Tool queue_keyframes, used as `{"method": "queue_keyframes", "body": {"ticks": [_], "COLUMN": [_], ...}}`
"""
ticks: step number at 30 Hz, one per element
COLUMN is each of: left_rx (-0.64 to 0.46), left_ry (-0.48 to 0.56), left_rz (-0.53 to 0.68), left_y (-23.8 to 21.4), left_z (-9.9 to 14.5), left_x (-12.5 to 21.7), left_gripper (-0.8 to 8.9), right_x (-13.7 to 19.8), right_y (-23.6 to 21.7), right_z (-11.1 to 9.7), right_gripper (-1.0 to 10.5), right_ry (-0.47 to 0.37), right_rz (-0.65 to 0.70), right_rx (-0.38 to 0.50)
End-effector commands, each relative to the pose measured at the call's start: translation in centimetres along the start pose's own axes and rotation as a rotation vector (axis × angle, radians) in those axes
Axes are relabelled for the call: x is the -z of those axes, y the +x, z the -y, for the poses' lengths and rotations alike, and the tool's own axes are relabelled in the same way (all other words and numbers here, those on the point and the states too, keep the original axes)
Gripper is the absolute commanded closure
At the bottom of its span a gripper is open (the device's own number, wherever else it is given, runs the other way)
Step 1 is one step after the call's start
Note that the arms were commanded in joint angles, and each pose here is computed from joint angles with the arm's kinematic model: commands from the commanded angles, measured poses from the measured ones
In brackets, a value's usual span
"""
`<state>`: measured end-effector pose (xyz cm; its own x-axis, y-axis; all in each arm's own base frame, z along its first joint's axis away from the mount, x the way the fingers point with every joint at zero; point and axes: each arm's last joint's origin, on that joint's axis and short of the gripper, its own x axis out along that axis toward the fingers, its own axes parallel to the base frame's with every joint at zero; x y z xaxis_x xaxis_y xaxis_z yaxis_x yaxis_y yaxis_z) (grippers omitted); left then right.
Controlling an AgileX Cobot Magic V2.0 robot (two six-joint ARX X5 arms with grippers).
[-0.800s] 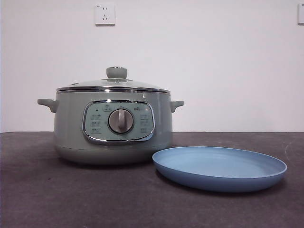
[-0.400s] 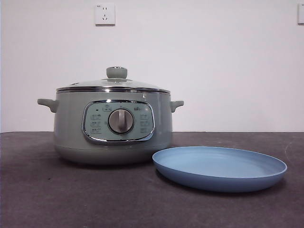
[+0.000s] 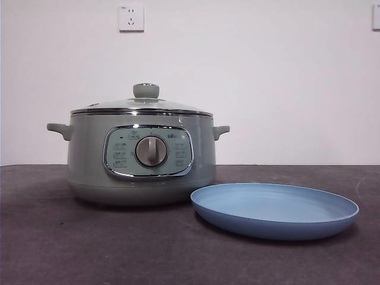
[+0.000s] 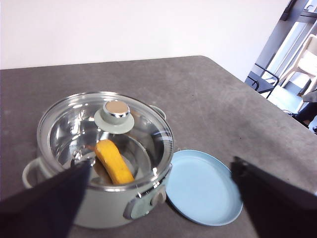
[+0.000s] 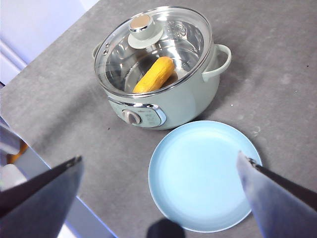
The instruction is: Take the corn out from the steamer,put the corn on the plate,close the lid
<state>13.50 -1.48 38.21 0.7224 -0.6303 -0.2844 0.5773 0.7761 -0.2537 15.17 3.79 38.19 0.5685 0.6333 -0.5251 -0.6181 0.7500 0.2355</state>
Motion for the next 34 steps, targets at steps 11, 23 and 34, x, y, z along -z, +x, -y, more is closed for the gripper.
{"method": "queue_keyframes", "body": {"ticks": [11, 23, 34], "left_rx": [0.0, -0.054, -0.11], "left_ry": [0.103, 0.142, 0.16], "left_rz": [0.018, 0.022, 0.02], "left_y": [7.9, 18.1, 24.2], "left_z": [-2.1, -4.6, -5.9], "left_x": [-1.7, -0.2, 2.6], "left_gripper": [2.26, 2.26, 2.26], "right_x": [-0.1, -0.1, -0.1], "right_y": [-0.1, 0.1, 0.1], "right_z": [-0.1, 0.1, 0.1], "right_gripper": [3.2, 3.2, 3.2], "right_ry": [0.0, 0.003, 0.003], "right_rz": [0.006, 0.0, 0.0], "right_rx": [-0.001, 0.005, 0.005]}}
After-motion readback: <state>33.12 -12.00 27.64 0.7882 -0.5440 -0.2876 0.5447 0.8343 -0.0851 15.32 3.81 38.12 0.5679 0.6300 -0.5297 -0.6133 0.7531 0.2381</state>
